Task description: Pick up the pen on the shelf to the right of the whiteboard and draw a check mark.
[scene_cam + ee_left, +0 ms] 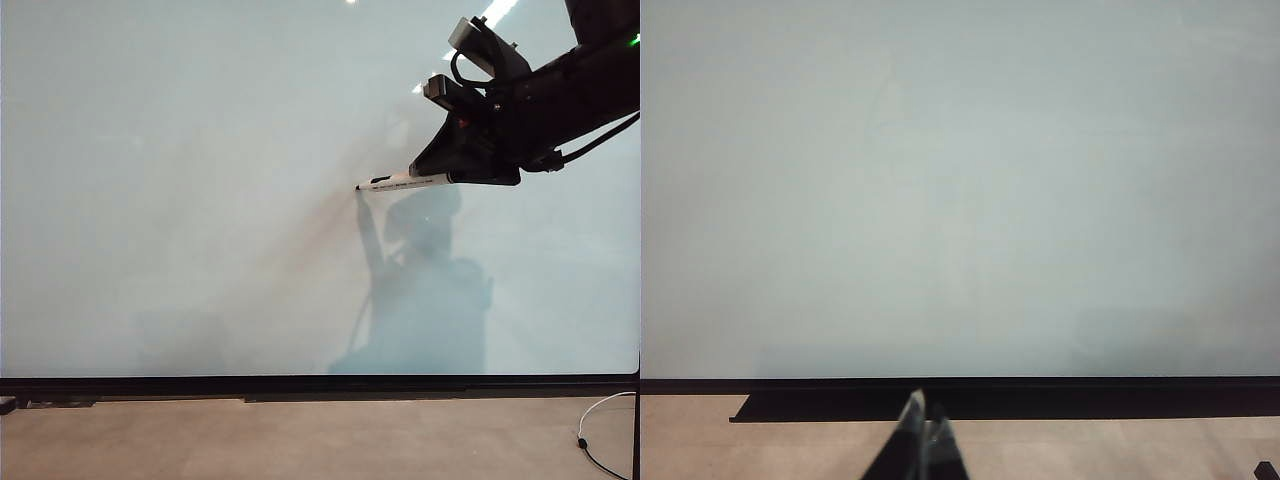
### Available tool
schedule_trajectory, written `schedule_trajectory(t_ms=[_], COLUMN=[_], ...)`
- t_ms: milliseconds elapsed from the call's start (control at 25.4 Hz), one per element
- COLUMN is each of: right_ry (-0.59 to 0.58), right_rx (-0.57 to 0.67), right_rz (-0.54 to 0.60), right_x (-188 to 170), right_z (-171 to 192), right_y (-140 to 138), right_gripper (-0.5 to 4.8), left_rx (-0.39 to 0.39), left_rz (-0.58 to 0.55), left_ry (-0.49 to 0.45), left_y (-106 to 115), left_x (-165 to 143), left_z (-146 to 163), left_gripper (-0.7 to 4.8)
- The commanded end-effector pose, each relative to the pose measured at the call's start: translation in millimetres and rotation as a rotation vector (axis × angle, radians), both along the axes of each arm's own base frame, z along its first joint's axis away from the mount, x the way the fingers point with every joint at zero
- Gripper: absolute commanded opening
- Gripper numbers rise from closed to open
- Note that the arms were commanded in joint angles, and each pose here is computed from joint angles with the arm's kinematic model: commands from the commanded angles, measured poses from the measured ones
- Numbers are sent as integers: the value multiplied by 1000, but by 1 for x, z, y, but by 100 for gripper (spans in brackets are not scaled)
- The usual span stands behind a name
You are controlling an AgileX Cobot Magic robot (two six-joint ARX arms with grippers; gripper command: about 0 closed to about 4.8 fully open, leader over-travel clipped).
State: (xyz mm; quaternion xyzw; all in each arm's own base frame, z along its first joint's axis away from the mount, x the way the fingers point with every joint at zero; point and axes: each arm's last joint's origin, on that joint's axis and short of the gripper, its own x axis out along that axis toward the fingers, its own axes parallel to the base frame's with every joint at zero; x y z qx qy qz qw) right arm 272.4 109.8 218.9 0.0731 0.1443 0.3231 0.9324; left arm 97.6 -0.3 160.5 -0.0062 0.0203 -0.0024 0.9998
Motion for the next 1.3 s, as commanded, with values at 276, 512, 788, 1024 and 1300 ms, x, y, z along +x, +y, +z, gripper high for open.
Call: schedule_trajectory(t_ms=[276, 512, 788, 1024, 1300], right_ry=[2, 10, 45, 50, 55], right_rx=[-10, -21, -49, -54, -62], right_rz=[-45, -75, -122, -133, -151], right_x=[1, 1, 1, 1, 1], right_z=[1, 0, -5, -5, -6], right_y=[-1, -2, -4, -4, -5], right_gripper=[-7, -7, -7, -7, -7], left_rx=[5, 5, 5, 5, 5], left_rz=[-1, -1, -1, -1, 0], left_ry=[-15, -15, -15, -15, -15], left_y=[0, 0, 0, 0, 0], left_x=[0, 0, 0, 0, 0], left_z=[2, 2, 2, 2, 2], left_gripper=[-4, -4, -4, -4, -5])
